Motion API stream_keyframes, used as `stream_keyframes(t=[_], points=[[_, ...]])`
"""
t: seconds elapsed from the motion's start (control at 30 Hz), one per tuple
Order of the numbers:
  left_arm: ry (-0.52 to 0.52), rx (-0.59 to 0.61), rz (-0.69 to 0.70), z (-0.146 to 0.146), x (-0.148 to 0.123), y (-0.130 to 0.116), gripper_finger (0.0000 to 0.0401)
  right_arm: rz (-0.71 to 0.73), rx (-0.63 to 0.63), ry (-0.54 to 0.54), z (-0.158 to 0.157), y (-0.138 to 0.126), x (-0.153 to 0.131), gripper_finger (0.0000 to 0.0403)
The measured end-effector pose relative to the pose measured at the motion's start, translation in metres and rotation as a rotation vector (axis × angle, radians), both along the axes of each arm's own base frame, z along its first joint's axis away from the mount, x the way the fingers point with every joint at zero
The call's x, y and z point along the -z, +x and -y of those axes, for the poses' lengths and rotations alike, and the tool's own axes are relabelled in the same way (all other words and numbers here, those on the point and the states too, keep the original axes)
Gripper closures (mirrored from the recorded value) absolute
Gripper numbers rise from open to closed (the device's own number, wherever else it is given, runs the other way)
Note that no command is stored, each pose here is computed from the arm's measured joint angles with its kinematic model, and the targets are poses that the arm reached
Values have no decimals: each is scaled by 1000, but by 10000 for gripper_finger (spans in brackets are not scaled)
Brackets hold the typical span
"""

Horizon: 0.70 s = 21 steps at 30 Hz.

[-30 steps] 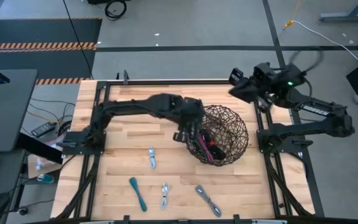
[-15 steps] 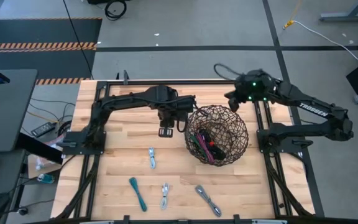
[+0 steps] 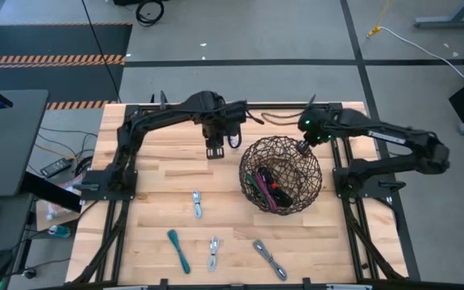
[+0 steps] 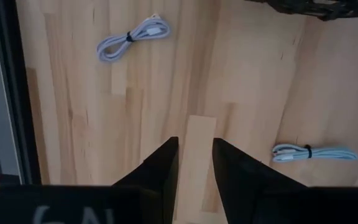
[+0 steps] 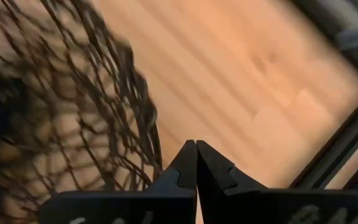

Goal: Pick and place USB-C Cables
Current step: Adjust the black wire basket on the table

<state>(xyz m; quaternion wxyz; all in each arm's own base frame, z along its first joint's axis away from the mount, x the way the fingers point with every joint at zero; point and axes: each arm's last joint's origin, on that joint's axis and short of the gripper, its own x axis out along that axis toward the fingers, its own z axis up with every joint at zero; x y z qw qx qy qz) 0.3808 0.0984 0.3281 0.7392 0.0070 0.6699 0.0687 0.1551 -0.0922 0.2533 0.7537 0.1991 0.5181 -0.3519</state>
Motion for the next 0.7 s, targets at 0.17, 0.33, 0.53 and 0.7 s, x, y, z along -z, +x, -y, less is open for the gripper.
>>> stream_keyframes(t=[0.17, 0.33, 0.53, 0.7], points=[[2, 1, -3, -10, 0, -3, 296, -31, -20, 68, 2, 6, 32, 402], [7, 20, -10, -26, 0, -8, 296, 38, -13, 95, 1, 11, 37, 402], [11, -14, -16, -55, 0, -19, 296, 152, -20, 130, -8, 17, 31, 403], [-7, 53, -14, -72, 0, -26, 296, 271, -59, 132, -14, 19, 20, 403]])
